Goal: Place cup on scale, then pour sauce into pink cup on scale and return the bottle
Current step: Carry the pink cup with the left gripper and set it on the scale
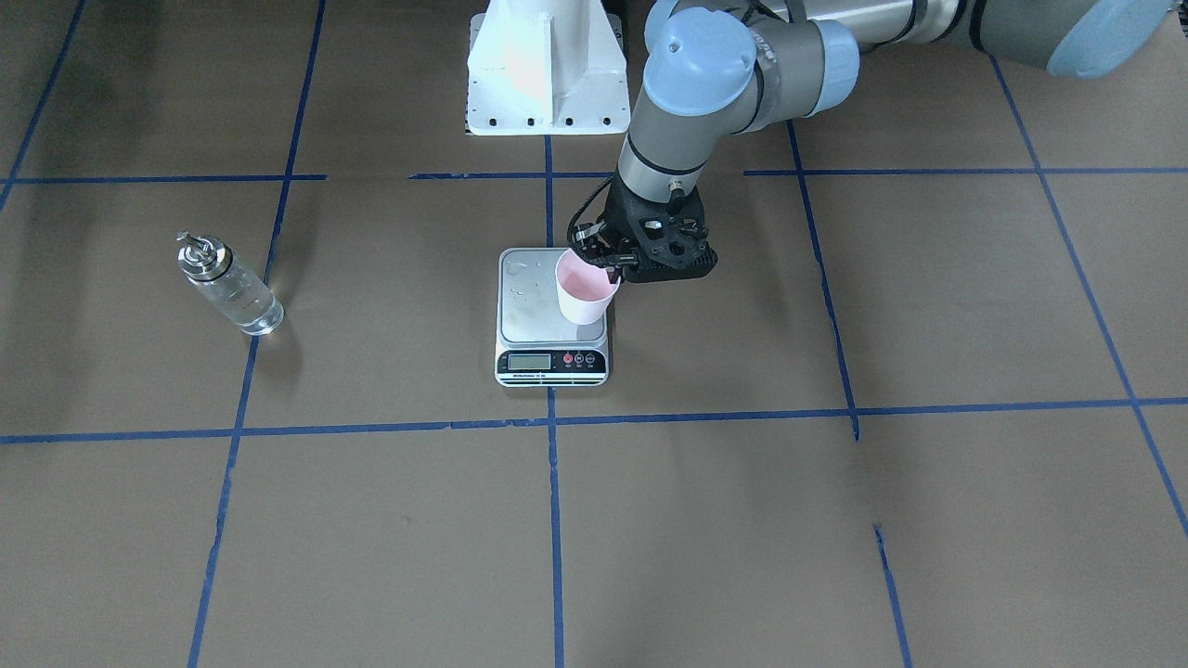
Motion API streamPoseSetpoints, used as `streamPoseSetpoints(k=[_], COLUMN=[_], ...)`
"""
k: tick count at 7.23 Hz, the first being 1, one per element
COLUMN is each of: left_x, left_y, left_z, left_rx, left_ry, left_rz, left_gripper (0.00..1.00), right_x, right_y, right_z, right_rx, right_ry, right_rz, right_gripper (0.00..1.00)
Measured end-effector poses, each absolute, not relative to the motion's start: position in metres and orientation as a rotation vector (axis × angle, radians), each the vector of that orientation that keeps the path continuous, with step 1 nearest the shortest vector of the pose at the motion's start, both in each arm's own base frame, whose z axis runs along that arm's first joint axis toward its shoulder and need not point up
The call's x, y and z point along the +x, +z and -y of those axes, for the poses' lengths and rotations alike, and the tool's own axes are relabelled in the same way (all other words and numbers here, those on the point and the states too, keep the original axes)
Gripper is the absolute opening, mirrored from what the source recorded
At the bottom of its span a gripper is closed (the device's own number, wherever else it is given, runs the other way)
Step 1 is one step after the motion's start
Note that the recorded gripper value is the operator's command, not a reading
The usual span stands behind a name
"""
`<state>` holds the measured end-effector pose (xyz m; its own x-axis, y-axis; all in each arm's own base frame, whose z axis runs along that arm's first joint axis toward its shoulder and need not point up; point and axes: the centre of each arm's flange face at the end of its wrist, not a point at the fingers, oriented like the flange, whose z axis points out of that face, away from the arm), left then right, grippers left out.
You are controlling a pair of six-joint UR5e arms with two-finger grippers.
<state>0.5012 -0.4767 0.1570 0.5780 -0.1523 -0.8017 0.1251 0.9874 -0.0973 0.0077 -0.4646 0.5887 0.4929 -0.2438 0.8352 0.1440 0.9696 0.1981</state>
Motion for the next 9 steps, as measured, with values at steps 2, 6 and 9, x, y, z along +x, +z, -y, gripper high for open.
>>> streamPoseSetpoints(k=[2, 6, 9], left_x=[0.526, 0.539, 0.544], left_y=[0.152, 0.147, 0.148], left_z=[0.476, 0.470, 0.463], left_rx=[-0.032, -0.031, -0.036], left_ry=[-0.154, -0.140, -0.129], left_rz=[-0.920, -0.918, -0.919], left_gripper=[0.00, 0.10, 0.39], right_x=[0.008, 0.007, 0.007], right_y=[0.588, 0.589, 0.589], right_z=[0.465, 0.465, 0.465], right_rx=[0.107, 0.106, 0.105], right_ry=[-0.237, -0.237, -0.237], right_rz=[1.029, 1.028, 1.026], right_gripper=[1.00, 1.00, 1.00])
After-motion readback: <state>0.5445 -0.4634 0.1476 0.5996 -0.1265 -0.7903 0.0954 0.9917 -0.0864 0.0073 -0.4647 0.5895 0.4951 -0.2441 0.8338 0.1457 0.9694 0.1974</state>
